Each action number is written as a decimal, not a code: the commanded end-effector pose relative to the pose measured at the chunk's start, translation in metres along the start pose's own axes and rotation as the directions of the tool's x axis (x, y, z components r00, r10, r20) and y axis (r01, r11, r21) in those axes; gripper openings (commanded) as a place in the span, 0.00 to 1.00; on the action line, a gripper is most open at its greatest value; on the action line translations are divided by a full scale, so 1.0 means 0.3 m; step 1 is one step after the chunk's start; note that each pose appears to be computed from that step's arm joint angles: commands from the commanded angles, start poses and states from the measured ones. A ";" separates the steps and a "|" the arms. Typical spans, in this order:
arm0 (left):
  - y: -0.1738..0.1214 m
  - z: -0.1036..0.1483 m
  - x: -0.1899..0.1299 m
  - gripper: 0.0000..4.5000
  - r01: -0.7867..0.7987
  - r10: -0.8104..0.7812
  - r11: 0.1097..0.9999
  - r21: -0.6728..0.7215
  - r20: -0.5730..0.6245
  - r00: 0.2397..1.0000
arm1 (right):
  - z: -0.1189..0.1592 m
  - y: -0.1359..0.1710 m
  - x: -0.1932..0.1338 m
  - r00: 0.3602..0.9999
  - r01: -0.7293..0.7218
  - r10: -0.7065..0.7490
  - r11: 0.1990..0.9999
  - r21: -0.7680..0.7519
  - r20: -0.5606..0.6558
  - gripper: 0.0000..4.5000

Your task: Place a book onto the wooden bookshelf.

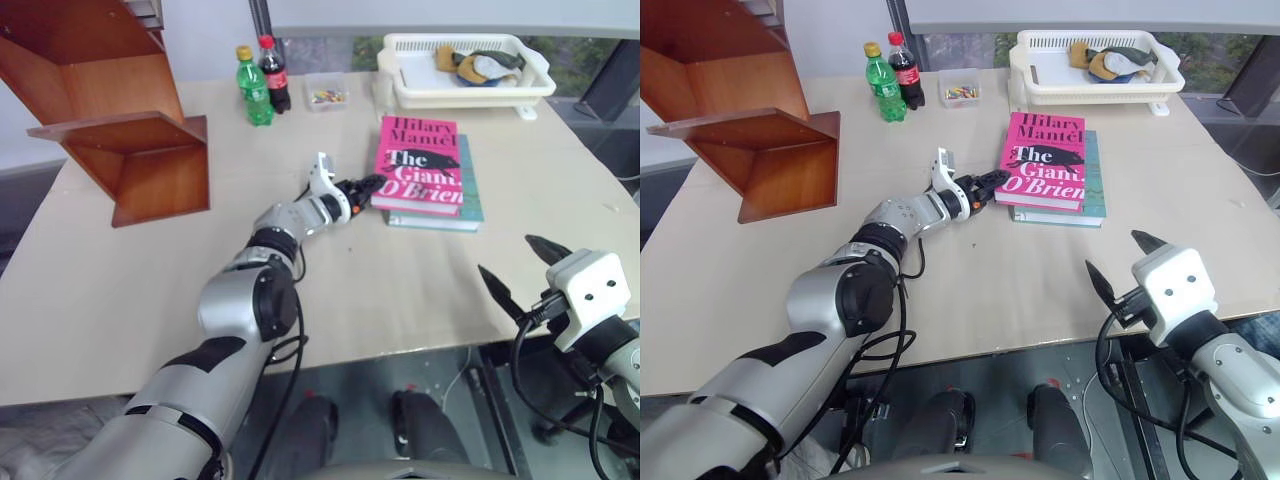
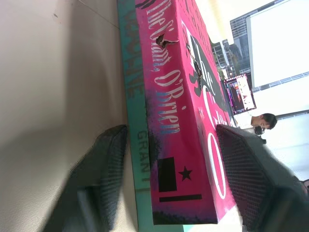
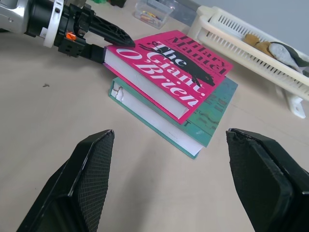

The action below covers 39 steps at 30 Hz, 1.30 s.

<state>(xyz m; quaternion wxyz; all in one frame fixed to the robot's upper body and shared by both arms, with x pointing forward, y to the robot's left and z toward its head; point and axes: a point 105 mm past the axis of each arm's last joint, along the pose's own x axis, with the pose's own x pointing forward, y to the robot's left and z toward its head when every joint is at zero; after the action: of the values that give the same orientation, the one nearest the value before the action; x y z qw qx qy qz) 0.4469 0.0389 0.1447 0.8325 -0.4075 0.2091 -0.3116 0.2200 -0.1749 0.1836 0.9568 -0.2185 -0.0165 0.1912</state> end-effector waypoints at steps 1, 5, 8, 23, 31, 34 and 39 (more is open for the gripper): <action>-0.020 0.007 0.005 0.46 0.023 -0.022 1.000 -0.011 0.008 1.000 | 0.045 -0.008 -0.014 0.999 0.018 -0.017 0.999 -0.037 0.045 0.85; -0.018 0.006 0.003 0.46 0.027 -0.027 0.999 -0.030 0.009 1.000 | 0.045 -0.009 -0.014 0.999 0.019 -0.017 0.999 -0.037 0.045 0.85; -0.018 0.005 0.001 0.46 0.033 -0.033 0.998 -0.045 0.008 0.999 | 0.044 -0.007 -0.013 0.999 0.017 -0.016 0.999 -0.038 0.042 0.85; -0.012 -0.010 0.000 0.17 0.039 -0.039 0.998 -0.056 -0.002 0.999 | 0.041 -0.009 -0.009 1.000 0.010 -0.009 0.999 -0.043 0.028 0.85; -0.031 0.055 -0.031 0.17 0.113 -0.115 0.993 0.028 0.049 0.992 | 0.044 -0.001 0.012 0.999 -0.012 0.014 0.999 -0.043 0.032 0.85; -0.064 0.103 -0.062 0.17 0.175 -0.191 0.966 0.188 0.067 0.979 | 0.051 0.007 0.033 0.998 -0.033 0.035 0.999 -0.037 0.048 0.85; -0.143 0.170 -0.177 0.17 0.188 -0.313 0.765 0.616 0.100 0.945 | 0.084 -0.003 0.085 0.992 -0.067 0.067 0.998 -0.007 0.111 0.85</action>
<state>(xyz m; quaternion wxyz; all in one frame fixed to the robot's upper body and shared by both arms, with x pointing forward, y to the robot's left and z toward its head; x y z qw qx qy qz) 0.4358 0.0783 0.1774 0.8729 -0.2766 0.0522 -0.3985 0.2395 -0.1608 0.1983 0.9493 -0.2178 -0.0446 0.2222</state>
